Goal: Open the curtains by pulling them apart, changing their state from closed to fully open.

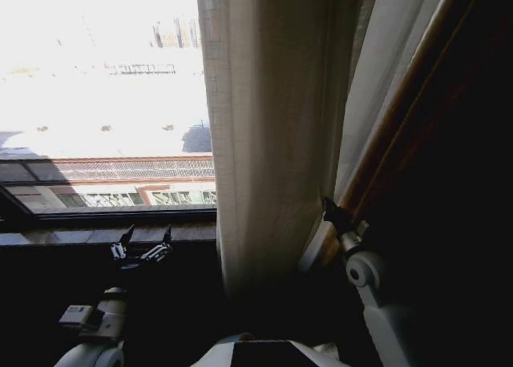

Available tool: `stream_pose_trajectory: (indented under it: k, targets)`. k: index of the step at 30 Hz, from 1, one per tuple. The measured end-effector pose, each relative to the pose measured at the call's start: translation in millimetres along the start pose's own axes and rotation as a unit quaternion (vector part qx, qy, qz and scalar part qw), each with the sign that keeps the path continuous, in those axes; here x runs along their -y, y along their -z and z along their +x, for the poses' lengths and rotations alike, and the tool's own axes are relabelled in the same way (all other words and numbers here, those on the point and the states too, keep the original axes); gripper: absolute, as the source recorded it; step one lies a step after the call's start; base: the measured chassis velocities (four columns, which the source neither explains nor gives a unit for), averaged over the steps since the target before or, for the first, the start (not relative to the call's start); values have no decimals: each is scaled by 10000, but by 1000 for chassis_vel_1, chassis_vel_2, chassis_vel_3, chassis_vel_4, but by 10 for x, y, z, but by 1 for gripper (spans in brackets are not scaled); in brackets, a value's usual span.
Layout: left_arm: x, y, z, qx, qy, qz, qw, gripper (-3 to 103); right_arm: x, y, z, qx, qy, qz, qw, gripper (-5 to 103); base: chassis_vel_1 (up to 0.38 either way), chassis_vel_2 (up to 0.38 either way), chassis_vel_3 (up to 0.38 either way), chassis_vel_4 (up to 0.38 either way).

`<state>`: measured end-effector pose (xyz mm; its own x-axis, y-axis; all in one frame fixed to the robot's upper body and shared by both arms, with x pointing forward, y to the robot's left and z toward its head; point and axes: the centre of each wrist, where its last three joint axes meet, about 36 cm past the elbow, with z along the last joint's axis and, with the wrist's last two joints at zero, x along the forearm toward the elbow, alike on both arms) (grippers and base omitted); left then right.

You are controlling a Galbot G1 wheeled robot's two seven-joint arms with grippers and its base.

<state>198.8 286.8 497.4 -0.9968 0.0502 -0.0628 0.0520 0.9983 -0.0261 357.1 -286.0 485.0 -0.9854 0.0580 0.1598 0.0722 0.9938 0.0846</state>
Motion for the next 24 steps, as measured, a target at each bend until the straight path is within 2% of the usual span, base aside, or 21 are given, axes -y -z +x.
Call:
stream_pose_trajectory:
  k: [8,16,17,19,20,22,23,24]
  targets:
    - [-2,-7,-6,-2,-1,4,10000,100,-3,-69,-31,122,-79,104,9998,0,-284,-279,299,281]
    - [-9,-32,-9,-26,7,16,10000,100,4,-91,-42,95,-124,145,9998,0,-23,-46,52,34]
    - [-11,-35,-10,-29,10,15,10000,100,4,-97,-43,83,-136,172,9997,4,0,0,0,0]
    - [-12,-37,-9,-32,14,14,10000,100,2,-99,-42,82,-142,189,9997,4,65,61,-27,-46]
    - [-13,-40,-9,-36,16,15,10000,100,-1,-106,-42,74,-146,193,9997,15,55,87,-32,-46]
    - [-14,-44,-9,-42,17,17,10000,100,-2,-114,-42,61,-154,191,9997,15,28,14,-16,-3]
    - [-14,-46,-9,-43,17,19,10000,100,-2,-118,-39,55,-157,192,9997,25,0,0,0,0]
    - [-14,-46,-9,-43,17,19,10000,100,-2,-118,-39,55,-157,192,9997,25,0,0,0,0]
